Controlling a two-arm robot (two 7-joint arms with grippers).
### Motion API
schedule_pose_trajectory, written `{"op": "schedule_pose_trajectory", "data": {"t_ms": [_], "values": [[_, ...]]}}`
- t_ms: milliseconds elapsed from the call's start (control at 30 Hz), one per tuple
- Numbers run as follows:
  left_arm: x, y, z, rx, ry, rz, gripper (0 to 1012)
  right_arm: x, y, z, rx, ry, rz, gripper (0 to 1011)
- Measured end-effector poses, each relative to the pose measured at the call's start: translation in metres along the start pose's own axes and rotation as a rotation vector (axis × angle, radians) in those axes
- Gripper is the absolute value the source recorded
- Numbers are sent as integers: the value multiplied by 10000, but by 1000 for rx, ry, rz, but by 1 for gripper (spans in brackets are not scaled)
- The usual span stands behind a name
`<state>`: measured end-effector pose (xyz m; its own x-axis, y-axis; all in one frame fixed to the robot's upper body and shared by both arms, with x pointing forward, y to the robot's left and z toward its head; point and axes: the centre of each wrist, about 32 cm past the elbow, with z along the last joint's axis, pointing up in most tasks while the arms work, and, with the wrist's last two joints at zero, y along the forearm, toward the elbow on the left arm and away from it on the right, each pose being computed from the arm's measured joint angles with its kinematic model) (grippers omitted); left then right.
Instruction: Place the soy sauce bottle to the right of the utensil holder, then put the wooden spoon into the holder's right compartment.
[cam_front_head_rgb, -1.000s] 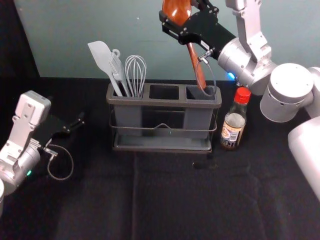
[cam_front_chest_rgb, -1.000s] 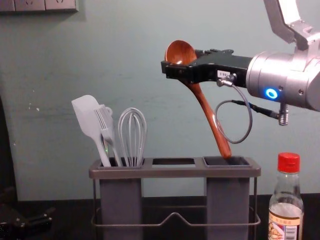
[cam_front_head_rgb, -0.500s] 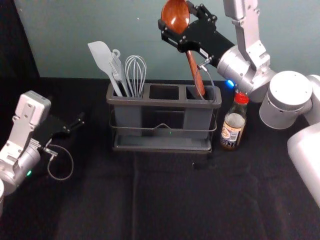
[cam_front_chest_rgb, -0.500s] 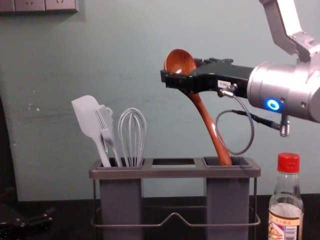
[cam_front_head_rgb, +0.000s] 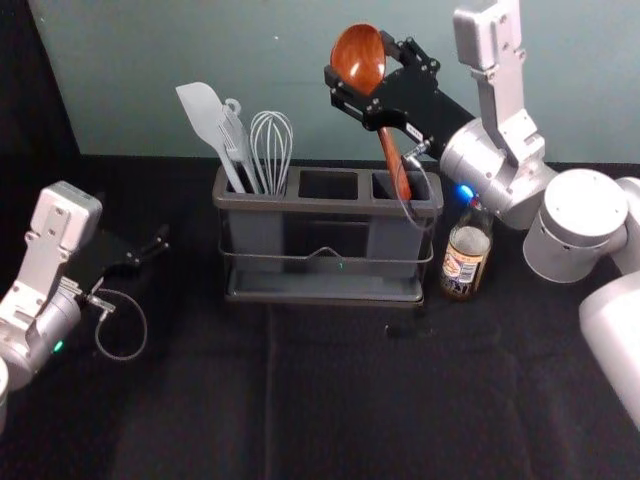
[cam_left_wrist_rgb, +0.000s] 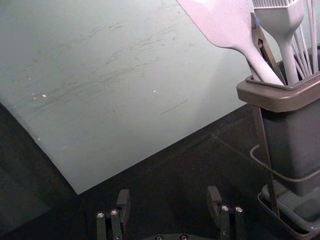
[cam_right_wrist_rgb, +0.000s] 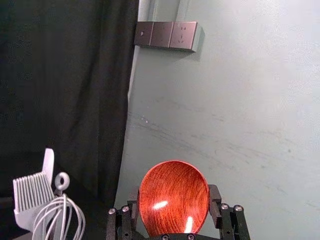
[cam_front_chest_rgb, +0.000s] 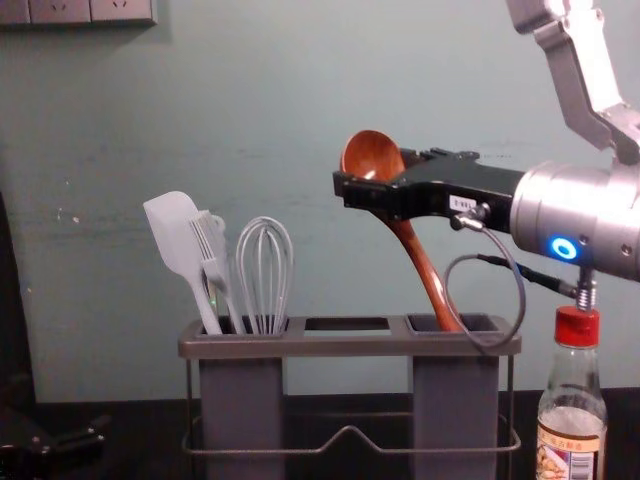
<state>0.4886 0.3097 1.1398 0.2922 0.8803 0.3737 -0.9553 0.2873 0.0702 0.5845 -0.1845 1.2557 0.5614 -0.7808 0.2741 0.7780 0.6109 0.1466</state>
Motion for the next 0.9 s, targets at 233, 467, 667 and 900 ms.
{"op": "schedule_pose_trajectory", "data": {"t_ms": [233,467,667,900], "values": [[0,0,0,0,0,0,1005,-5,-86,-109,-7,18,0,837],[0,0,0,0,0,0,1005,-15,-165,-202,-19,30,5,837],[0,0,0,0,0,0,1005,-28,-213,-257,-26,41,9,837],[0,0,0,0,0,0,1005,-46,-245,-308,-34,53,11,837]]}}
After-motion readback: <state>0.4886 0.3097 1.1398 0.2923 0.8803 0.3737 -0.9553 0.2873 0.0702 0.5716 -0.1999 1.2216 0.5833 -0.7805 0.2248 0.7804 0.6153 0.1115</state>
